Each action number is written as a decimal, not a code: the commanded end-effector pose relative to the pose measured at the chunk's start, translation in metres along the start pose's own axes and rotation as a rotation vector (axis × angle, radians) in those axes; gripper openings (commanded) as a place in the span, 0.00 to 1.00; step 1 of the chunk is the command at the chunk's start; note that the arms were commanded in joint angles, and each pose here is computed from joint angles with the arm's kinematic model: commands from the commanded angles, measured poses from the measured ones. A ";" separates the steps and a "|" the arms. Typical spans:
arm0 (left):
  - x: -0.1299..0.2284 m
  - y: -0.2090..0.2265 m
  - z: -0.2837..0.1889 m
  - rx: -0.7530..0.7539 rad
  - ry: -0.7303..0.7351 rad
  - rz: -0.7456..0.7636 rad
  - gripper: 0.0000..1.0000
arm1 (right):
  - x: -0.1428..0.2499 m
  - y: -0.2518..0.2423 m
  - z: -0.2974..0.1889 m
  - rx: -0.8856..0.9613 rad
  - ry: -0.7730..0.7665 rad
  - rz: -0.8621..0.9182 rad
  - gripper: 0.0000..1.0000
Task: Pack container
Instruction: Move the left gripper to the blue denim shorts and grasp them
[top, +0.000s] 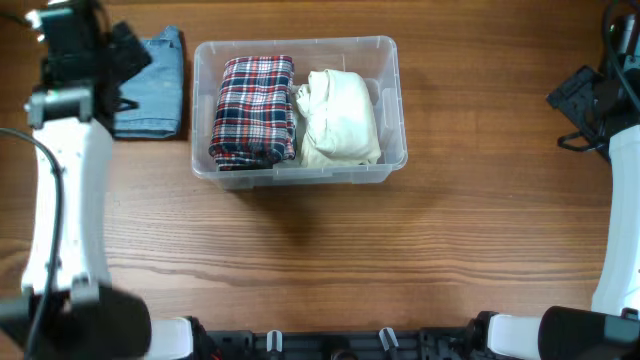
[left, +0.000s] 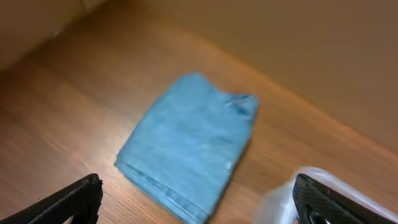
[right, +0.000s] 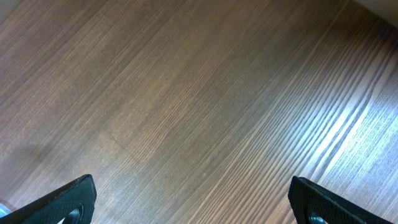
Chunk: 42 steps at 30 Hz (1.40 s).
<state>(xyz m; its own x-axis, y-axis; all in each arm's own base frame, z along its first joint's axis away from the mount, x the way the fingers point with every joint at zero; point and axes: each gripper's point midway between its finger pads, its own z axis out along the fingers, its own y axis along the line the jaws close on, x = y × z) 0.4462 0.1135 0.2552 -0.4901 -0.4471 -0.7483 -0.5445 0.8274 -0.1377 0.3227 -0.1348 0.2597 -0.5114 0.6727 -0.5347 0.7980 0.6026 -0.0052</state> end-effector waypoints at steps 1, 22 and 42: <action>0.030 0.002 0.055 0.131 0.165 -0.038 0.96 | 0.001 0.002 0.004 0.004 0.009 0.012 1.00; 0.103 0.040 0.181 0.036 0.310 -0.074 0.04 | 0.001 0.002 0.004 0.003 0.009 0.012 1.00; 0.160 -0.012 0.143 0.306 0.650 -0.267 0.04 | 0.001 0.002 0.004 0.004 0.009 0.012 1.00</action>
<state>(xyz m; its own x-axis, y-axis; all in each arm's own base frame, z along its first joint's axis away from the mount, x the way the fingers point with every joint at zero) 0.4660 0.1107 0.0343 -0.7131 -0.6655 -0.2204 -0.5687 0.7330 -0.3732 0.3228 -0.1346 0.2597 -0.5117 0.6725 -0.5347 0.7978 0.6029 -0.0052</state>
